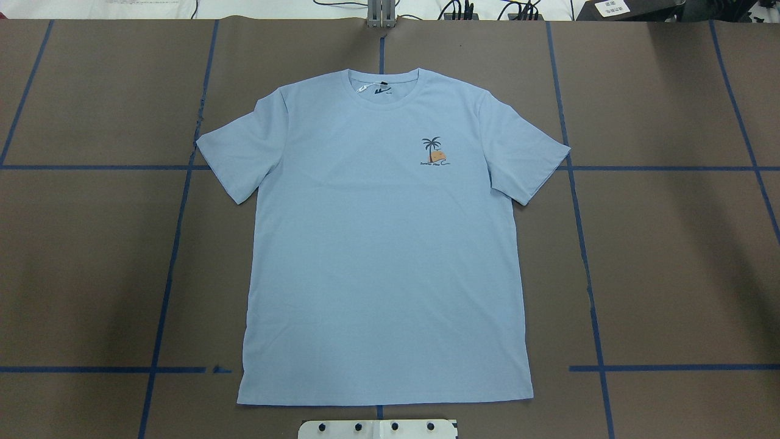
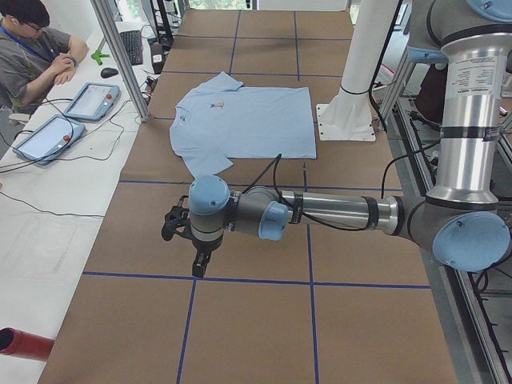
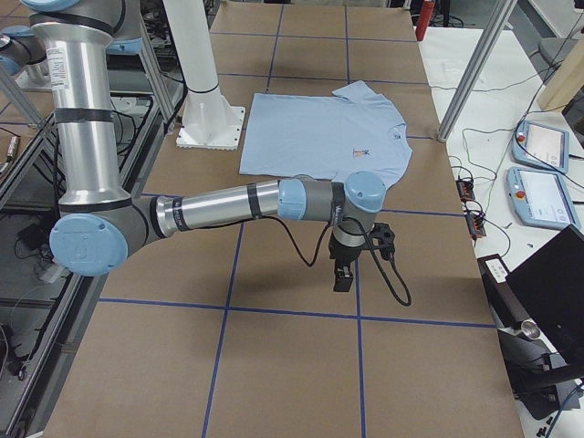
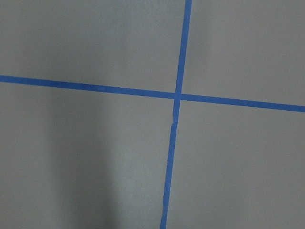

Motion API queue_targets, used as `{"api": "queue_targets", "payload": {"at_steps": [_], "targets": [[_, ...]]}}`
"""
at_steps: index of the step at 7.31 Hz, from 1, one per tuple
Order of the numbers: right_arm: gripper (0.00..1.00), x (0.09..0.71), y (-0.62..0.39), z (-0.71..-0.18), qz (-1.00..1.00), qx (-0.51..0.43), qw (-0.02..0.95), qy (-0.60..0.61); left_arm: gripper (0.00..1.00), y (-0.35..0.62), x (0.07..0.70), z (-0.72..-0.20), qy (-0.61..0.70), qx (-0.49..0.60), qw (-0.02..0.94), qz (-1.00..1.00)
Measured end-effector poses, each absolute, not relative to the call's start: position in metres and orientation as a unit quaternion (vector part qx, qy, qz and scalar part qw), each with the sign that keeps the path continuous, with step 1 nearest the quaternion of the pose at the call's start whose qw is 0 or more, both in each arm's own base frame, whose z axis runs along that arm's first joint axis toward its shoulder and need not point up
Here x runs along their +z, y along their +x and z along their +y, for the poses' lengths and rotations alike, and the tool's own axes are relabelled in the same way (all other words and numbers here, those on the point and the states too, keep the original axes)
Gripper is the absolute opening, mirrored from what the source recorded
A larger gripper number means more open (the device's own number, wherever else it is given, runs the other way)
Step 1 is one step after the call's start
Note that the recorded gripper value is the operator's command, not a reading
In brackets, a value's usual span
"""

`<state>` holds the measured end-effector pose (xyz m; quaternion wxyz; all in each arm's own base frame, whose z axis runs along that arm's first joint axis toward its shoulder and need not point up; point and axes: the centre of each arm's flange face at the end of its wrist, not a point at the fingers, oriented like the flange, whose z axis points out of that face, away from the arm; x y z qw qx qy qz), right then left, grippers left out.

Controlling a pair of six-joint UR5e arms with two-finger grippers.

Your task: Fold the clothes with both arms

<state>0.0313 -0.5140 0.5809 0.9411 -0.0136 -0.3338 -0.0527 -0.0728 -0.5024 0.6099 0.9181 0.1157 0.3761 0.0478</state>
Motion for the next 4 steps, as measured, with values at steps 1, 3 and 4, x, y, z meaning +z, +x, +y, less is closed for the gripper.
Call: {"api": "queue_targets", "payload": {"at_steps": [1, 3, 4], "targets": [[1.0, 0.577, 0.031, -0.514, -0.334, -0.055, 0.941, -0.01, 1.0, -0.073, 0.607, -0.503, 0.118, 0.049, 0.918, 0.376], [1.0, 0.555, 0.026, -0.514, -0.334, -0.067, 0.94, 0.011, 1.0, -0.072, 0.599, -0.503, 0.125, 0.052, 0.917, 0.375], [1.0, 0.538, 0.02, -0.515, -0.334, -0.077, 0.939, 0.026, 1.0, -0.073, 0.596, -0.504, 0.128, 0.053, 0.917, 0.374]]}}
